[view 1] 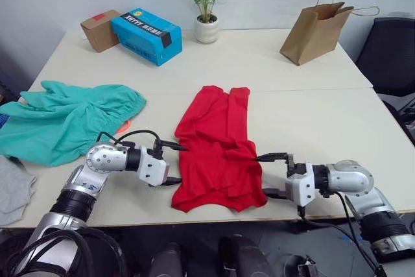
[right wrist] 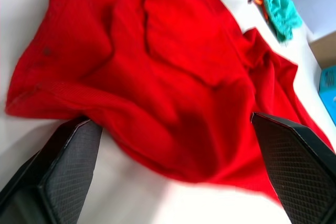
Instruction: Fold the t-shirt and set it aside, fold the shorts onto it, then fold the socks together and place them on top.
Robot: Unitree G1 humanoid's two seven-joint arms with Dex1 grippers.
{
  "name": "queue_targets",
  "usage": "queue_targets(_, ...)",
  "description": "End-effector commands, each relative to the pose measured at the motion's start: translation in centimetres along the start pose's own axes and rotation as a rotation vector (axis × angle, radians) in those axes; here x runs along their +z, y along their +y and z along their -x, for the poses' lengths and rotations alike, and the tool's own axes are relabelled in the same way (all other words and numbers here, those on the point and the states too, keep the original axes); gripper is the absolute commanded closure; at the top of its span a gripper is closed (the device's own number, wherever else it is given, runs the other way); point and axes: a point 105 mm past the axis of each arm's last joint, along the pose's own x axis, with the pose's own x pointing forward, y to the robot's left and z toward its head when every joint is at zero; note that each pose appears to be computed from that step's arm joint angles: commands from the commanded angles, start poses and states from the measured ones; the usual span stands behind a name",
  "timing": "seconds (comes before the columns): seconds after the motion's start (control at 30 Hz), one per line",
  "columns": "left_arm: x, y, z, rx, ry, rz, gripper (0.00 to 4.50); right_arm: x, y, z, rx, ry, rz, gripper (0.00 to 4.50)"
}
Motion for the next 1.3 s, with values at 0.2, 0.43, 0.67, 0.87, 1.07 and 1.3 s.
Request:
queue_targets(0.2,-0.8,-3.1,-2.4,-0.178,0.014,0.020,0.02,0.5,1.8,-0.8,0.070,-0.015,-0.041,0.00)
queue_targets(0.43,-0.9,-4.2,-0.9,-0.196,0.007,-0.015,0.02,0.3,3.4,1.5,0.135,0.030,-0.078,0.00)
queue_targets(0.67,0.0,-5.0,-0.5,-0.142,-0.051,-0.030,0.02,1.8,3.7,-0.9,0.096,-0.042,-0.085,0.00)
queue_targets(0.87,0.4,-5.2,-1.6,-0.162,-0.070,-0.037,0.02,2.3,4.0,-2.2,0.095,-0.060,-0.113,0.00)
queue_targets(1.07,0.5,-5.3,-2.3,-0.193,-0.079,-0.041,0.58,2.0,3.3,-3.0,0.075,-0.054,-0.120,0.55)
queue_targets(1.3,1.2,-7.2,-3.2,-0.295,-0.120,0.032,2.89,2.0,3.5,-2.8,0.092,-0.044,-0.124,2.98)
